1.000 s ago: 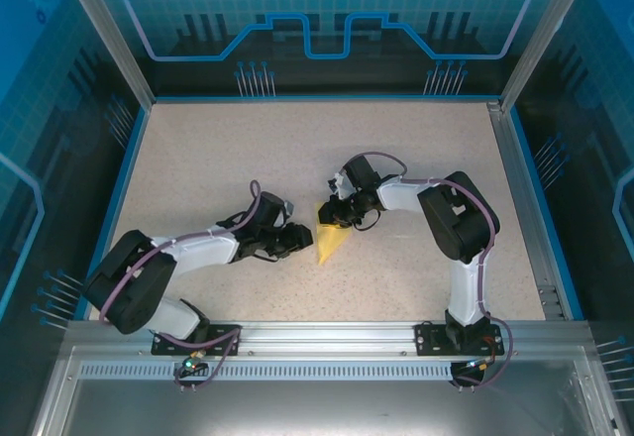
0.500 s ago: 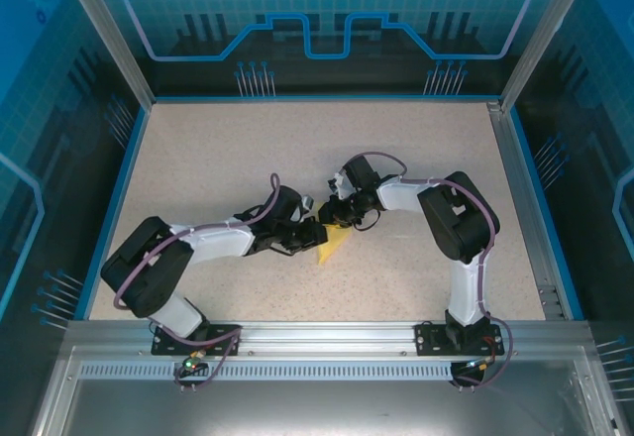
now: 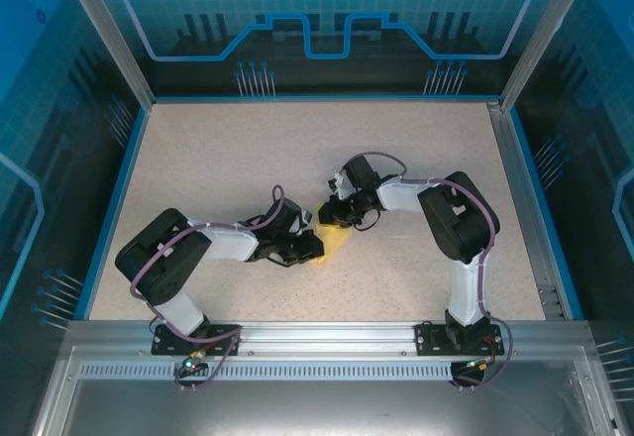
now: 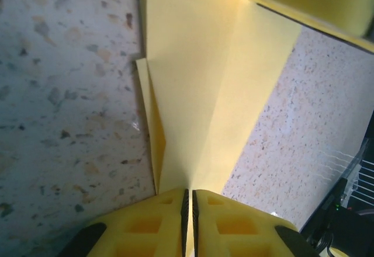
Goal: Fold a paper plane with a square sheet of paper (pick it up from the middle)
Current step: Fourth fold the wing at the center of the table.
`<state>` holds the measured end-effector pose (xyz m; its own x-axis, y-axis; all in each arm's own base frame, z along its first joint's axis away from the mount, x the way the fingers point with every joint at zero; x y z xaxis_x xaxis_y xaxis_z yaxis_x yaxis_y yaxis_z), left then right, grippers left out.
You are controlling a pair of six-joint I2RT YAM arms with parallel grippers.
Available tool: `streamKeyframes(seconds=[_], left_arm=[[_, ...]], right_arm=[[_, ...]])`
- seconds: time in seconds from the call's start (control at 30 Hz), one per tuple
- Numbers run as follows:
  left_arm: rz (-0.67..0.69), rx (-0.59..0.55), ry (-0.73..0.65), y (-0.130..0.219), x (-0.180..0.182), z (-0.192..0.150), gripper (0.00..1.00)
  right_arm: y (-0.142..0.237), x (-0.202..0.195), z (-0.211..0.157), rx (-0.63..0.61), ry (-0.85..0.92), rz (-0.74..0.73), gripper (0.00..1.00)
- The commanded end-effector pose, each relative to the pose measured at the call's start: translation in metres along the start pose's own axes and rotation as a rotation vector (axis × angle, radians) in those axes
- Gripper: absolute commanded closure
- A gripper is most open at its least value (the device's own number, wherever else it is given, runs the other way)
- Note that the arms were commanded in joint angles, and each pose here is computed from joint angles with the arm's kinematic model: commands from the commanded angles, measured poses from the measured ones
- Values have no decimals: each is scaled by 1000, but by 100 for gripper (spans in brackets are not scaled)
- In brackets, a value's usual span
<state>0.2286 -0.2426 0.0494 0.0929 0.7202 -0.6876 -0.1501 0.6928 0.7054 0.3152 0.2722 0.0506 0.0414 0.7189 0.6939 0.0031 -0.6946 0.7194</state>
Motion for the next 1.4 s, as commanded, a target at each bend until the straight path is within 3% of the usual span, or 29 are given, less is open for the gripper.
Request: streamKeyframes(seconds=[0.0, 0.33, 0.53, 0.8, 1.13, 1.37], left_arm=[[-2, 102, -3, -2, 8, -26, 86], [-23, 177, -66, 3, -1, -39, 86], [-51, 150, -135, 21, -13, -40, 85], [-56, -36, -131, 46, -33, -6, 81], [-137, -2, -127, 15, -48, 14, 77], [-100, 114, -66, -10, -23, -8, 78]], right_arm=[[-14, -37, -15, 33, -53, -145, 78], [-14, -40, -17, 36, -59, -158, 78], [-14, -42, -18, 36, -60, -159, 78], [-15, -41, -18, 36, -60, -151, 78], [-15, -42, -18, 35, -59, -153, 78], [-15, -43, -19, 36, -60, -155, 78]])
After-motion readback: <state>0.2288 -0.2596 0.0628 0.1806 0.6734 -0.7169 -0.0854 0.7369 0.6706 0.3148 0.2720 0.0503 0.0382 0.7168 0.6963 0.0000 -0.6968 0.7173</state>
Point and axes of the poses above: each hand's point on the last joint's axis, 136 mm out from that joint toward the fingers, its own y axis back along the fingers, its own x axis along the line the jaws close on, z = x × y, the point moved 5 cm from there along y, back along the fingers, and after that the axes turned 10 degrees about -y, right-handed, at the moved point
